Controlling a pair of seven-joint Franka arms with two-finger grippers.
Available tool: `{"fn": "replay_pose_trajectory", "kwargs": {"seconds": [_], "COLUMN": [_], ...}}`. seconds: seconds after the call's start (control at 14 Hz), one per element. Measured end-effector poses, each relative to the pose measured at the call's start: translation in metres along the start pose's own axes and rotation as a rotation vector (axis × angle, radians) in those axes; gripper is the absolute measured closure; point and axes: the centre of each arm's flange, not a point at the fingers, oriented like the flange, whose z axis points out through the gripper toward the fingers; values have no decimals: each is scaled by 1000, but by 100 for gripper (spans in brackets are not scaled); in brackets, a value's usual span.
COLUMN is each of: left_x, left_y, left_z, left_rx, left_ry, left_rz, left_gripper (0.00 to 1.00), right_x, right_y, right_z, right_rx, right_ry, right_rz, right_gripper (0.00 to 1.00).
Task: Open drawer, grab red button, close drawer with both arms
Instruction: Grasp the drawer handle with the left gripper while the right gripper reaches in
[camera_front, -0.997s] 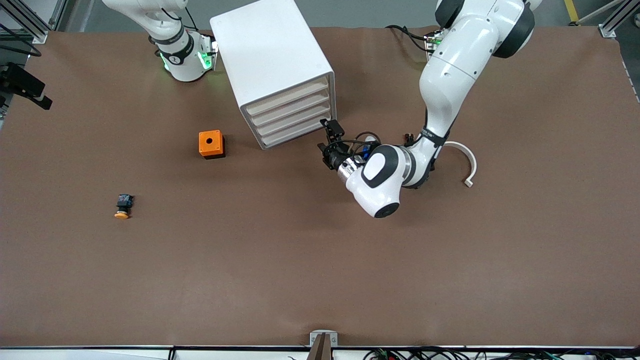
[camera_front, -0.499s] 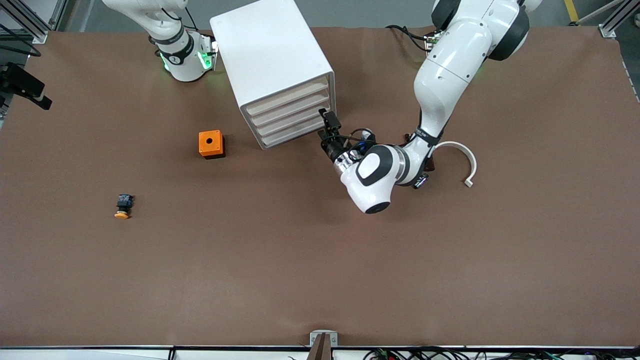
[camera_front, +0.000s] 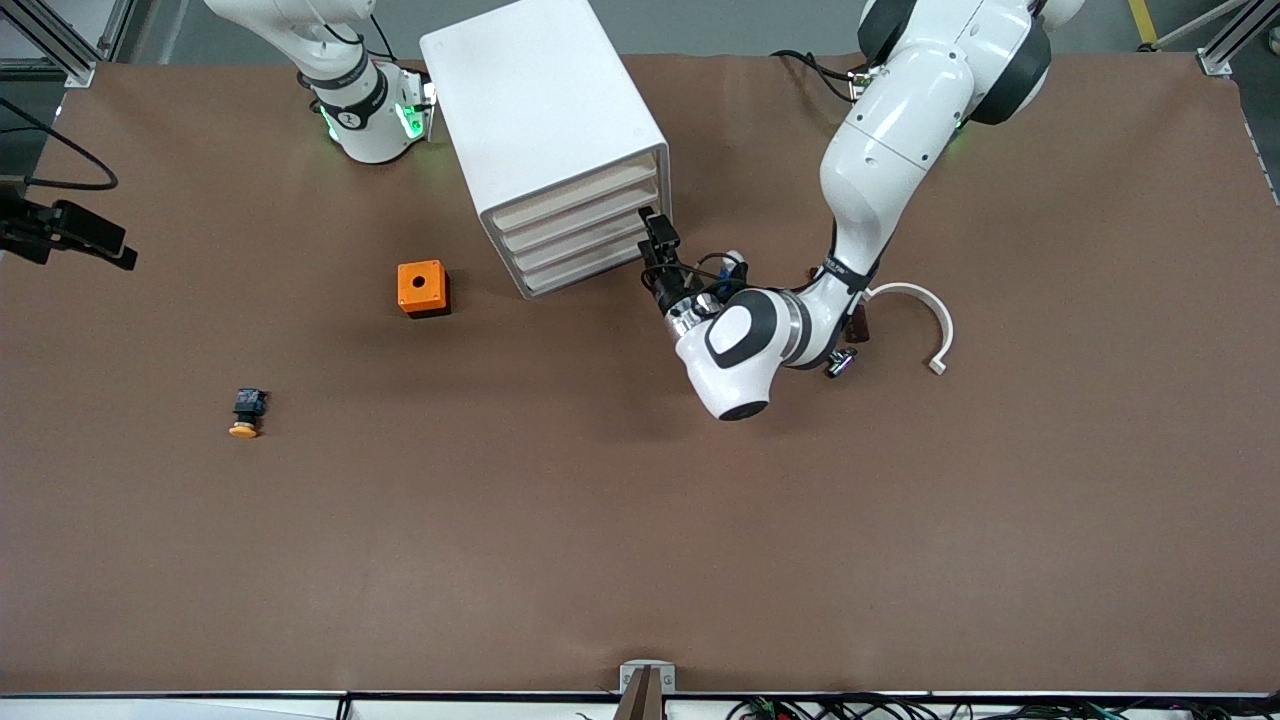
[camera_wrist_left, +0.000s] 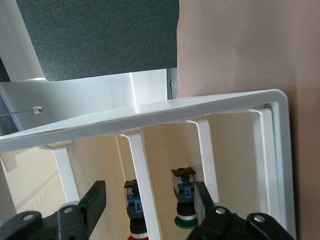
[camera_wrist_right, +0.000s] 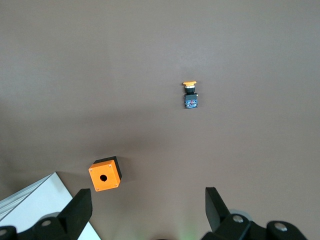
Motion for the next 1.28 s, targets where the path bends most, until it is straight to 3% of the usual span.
{"fn": "replay_pose_trajectory", "kwargs": {"seconds": [0.21, 0.78, 1.07, 1.28], "left_x": [-2, -8, -11, -13], "left_y": [-1, -5, -7, -7], "left_z": [7, 48, 64, 70], "left_rx": [5, 60, 72, 74], "left_ry": [14, 98, 129, 138], "left_rz": [1, -5, -5, -5], "left_gripper": [48, 51, 54, 66], "right_x": [14, 51, 52, 51], "right_y": [3, 19, -2, -27], "right_z": [12, 77, 76, 76], "right_rx": [-16, -63, -96, -92], "right_ry": [9, -87, -77, -71], "right_rz": [4, 26, 113, 205], "right_gripper": [0, 0, 0, 0]}}
